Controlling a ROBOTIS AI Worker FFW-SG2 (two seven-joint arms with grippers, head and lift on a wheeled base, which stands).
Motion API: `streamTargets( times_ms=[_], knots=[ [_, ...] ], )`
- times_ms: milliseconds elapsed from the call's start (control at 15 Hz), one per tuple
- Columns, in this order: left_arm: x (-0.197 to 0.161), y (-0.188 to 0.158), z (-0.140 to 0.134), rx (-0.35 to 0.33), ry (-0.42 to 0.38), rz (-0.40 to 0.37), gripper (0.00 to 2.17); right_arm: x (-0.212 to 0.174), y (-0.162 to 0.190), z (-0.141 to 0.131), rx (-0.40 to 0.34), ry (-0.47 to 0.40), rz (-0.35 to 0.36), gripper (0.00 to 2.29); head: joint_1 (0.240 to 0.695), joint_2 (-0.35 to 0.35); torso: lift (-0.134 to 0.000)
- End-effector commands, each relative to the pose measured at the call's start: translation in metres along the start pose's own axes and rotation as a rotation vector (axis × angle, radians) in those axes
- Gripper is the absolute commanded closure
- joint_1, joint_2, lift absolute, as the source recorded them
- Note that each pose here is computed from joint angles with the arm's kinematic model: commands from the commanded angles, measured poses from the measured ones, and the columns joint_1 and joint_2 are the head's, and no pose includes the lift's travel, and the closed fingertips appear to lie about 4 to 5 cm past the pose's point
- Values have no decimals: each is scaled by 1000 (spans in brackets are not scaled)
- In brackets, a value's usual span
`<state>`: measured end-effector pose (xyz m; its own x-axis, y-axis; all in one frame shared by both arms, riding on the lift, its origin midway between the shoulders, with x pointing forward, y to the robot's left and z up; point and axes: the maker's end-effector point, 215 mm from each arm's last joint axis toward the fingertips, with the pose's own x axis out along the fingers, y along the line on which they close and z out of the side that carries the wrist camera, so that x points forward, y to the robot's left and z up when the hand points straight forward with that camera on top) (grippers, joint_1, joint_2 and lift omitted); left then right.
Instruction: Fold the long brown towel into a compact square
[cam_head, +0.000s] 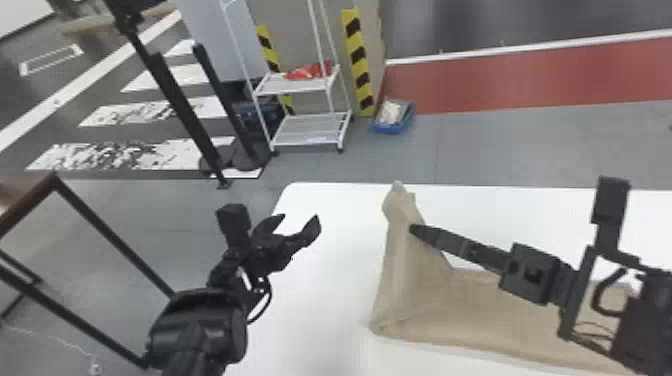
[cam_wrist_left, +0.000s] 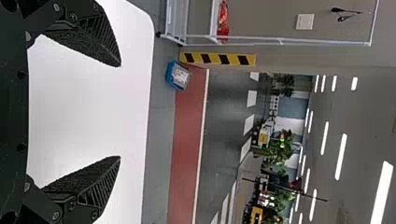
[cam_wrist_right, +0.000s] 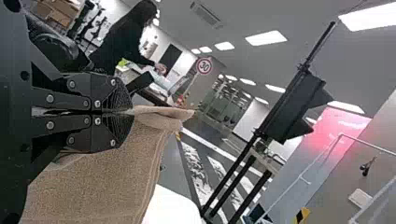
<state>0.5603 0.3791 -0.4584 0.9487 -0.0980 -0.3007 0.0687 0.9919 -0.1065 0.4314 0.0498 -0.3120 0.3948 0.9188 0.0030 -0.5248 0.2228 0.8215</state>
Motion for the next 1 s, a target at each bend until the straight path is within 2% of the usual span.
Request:
streamTargets(
  times_ms=[0,200,467,733,933],
  knots=[
    [2,-9,-8,14,20,-7,198,-31,-9,6,37,-60,-19,1116,695,350,0],
    [3,-12,-9,5,18,-8,198,-66,-25,19,74,-125,-41,1116,695,350,0],
    [3,-25,-11,-9,13,-22,198,-102,-46,17,133,-140,-79,1116,695,350,0],
    [-2,-31,-6,2,4,-28,198,-154,-91,-2,246,-151,-131,1116,695,310,0],
    [-4,-27,-8,8,11,-23,198,-185,-106,14,261,-201,-124,1116,695,262,0]
  ],
)
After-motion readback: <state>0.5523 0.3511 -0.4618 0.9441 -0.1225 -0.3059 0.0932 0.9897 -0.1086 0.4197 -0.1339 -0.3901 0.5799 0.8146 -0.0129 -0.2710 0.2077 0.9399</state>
